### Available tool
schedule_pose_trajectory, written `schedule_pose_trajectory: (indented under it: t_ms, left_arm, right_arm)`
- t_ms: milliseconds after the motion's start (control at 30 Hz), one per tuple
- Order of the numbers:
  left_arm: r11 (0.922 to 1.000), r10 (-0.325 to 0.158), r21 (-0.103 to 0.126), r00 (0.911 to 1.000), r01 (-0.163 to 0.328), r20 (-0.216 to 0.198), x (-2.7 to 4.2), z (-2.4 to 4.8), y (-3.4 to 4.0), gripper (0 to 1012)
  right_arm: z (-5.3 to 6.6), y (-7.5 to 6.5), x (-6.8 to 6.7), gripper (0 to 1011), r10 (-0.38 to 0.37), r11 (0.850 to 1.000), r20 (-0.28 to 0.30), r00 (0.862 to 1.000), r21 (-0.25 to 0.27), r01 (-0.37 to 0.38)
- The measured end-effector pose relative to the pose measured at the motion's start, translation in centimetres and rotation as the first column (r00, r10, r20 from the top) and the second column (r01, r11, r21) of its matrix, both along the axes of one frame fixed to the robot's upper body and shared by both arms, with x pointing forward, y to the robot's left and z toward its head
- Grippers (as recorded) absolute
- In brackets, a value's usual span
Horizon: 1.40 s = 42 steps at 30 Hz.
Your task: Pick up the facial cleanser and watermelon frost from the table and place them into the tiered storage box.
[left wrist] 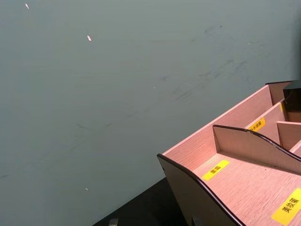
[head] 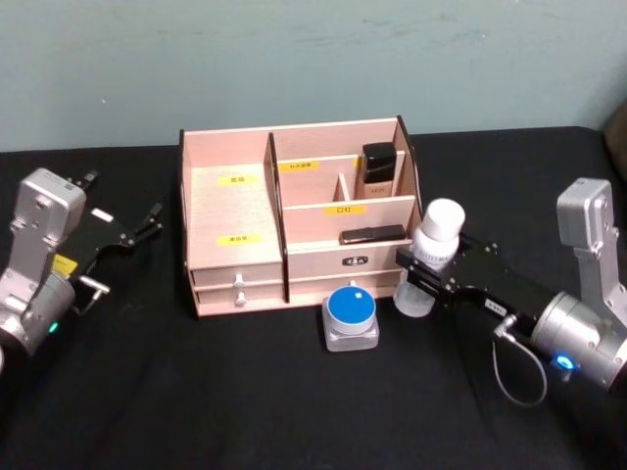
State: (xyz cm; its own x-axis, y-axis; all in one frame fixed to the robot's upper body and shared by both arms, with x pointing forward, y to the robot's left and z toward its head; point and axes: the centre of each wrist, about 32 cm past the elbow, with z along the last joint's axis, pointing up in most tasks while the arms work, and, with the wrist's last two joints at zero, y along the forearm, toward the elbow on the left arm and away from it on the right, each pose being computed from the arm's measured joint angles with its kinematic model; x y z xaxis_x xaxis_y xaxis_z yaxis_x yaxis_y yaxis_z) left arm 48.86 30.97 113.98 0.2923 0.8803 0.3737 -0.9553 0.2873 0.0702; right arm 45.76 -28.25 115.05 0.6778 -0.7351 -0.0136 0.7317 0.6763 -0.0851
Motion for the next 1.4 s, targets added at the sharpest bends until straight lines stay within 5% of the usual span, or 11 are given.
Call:
schedule_pose_trajectory:
  t_ms: [500,900,1400]
  left_arm:
    - [1.0,0.0,0.0,1.0,0.0,0.0,0.0,0.0,0.0,1010]
    - [1.0,0.0,0.0,1.0,0.0,0.0,0.0,0.0,0.0,1010]
    - [1.0,0.0,0.0,1.0,0.0,0.0,0.0,0.0,0.0,1009]
  right_arm:
    - [5.1,1.1,3.6,593,0.089,0.994,0.076,0.993,-0.063,-0.085]
    - [6.6,3.5,8.1,593,0.168,0.982,0.084,0.982,-0.102,-0.159]
    - [7.0,5.0,12.2,593,0.201,0.978,0.112,0.973,-0.085,-0.192]
